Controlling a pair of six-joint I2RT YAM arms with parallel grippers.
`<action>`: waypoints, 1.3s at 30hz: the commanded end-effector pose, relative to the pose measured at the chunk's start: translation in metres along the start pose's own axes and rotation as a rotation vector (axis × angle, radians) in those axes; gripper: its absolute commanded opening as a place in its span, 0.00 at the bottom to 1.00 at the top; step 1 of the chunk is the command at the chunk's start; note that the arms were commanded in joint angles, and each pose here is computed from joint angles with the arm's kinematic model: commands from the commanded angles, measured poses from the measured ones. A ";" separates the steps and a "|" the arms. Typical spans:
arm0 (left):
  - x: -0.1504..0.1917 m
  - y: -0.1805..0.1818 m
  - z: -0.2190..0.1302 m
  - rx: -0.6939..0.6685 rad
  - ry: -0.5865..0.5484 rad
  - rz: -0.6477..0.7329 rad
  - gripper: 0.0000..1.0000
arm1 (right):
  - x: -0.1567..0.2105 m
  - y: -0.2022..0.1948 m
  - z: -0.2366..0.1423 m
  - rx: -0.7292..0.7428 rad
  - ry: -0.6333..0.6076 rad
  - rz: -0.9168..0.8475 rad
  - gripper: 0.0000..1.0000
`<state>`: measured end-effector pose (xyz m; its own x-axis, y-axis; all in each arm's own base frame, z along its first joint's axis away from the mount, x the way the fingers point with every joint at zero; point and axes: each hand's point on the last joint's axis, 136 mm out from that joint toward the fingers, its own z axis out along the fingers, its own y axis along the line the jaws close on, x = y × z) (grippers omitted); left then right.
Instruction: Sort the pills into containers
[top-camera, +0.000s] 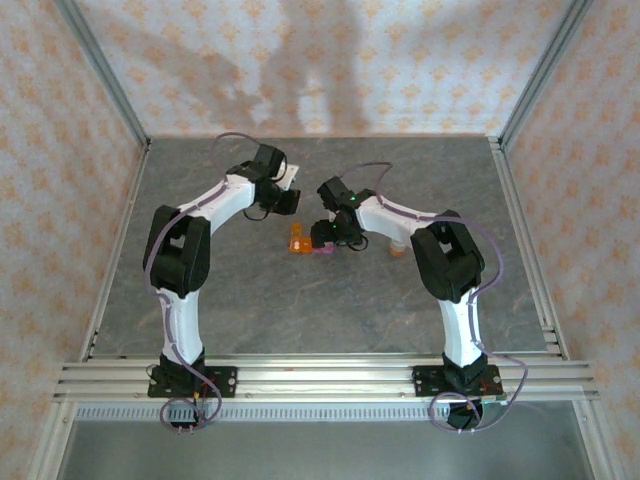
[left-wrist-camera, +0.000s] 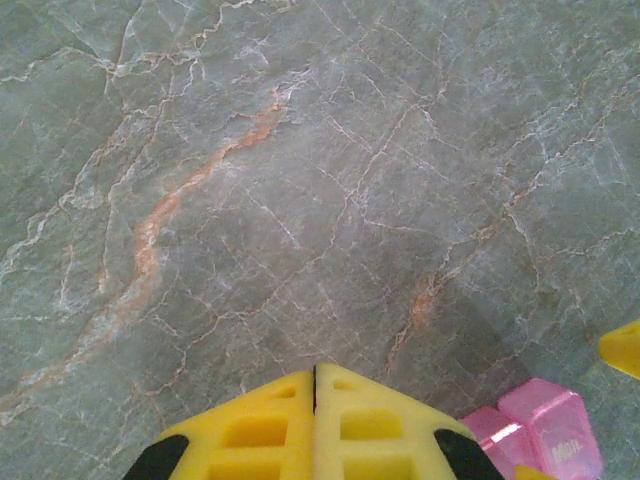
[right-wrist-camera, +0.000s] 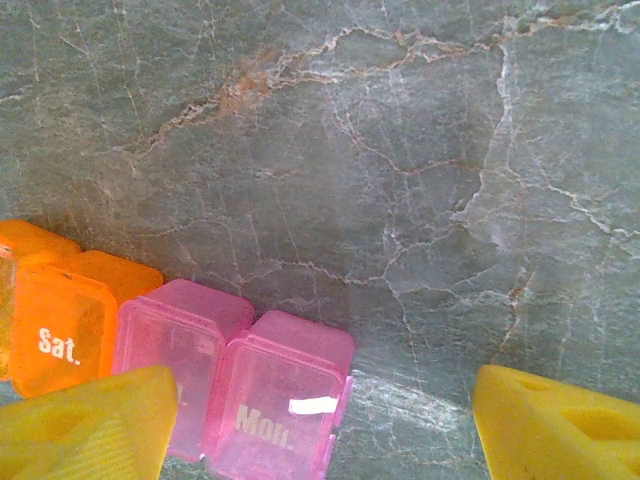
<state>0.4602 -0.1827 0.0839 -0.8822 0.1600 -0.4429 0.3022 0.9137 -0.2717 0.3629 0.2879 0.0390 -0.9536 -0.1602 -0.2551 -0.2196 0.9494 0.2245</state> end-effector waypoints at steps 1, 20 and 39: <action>0.004 -0.001 0.005 -0.017 0.038 0.019 0.00 | 0.002 -0.006 0.006 0.041 0.008 0.008 0.77; 0.030 -0.015 0.009 0.013 0.153 0.057 0.00 | 0.000 -0.007 0.006 0.054 0.002 0.018 0.76; 0.045 -0.036 -0.009 0.061 0.190 0.078 0.00 | -0.001 -0.008 0.009 0.062 0.001 0.032 0.76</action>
<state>0.4222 -0.2019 0.0676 -0.9075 0.2788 -0.3142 0.3701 0.8846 -0.2837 0.3632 0.2894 0.0389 -0.9579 -0.1383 -0.2515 -0.1977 0.9531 0.2290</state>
